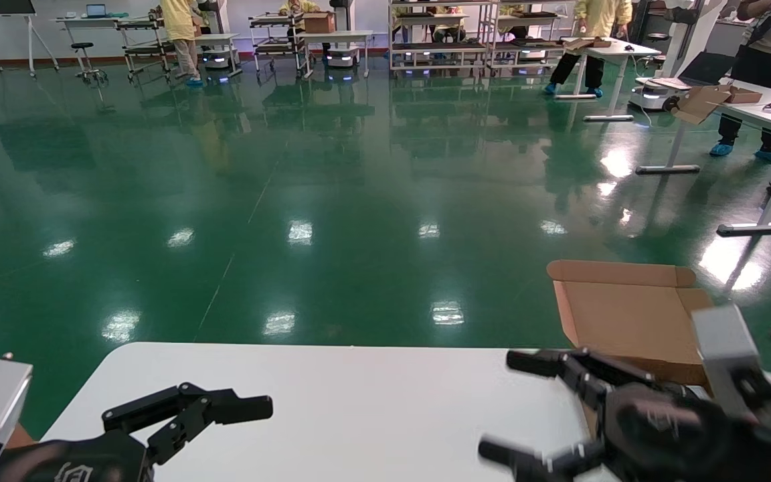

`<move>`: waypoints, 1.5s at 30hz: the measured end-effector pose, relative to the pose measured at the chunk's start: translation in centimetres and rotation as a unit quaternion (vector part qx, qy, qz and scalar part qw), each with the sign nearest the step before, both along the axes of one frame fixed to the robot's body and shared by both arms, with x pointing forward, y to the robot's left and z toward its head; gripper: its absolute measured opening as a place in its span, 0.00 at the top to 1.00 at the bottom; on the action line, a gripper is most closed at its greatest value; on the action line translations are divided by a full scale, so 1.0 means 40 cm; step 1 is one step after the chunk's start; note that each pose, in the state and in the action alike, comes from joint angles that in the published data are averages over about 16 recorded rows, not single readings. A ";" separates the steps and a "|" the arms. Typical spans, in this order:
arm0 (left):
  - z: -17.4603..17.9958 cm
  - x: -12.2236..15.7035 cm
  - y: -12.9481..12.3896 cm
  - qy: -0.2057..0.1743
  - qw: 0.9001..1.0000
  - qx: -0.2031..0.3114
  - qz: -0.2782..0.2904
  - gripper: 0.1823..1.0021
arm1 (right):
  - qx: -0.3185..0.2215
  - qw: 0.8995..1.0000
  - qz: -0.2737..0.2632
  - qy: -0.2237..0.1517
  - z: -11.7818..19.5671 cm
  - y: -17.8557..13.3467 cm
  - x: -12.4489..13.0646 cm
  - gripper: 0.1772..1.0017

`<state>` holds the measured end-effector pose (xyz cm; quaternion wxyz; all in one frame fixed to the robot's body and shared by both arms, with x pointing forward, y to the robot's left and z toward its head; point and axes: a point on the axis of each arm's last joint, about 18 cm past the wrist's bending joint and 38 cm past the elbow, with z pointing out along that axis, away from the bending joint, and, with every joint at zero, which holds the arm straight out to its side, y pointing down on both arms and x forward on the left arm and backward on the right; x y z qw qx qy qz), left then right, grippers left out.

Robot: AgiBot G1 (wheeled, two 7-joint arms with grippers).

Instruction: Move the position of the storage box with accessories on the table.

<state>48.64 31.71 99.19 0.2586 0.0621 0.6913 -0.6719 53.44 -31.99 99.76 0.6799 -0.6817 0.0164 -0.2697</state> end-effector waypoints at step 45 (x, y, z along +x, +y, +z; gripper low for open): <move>0.000 0.000 0.000 0.000 1.000 0.000 0.000 0.00 | -0.062 0.992 0.093 -0.056 -0.014 0.045 -0.149 0.00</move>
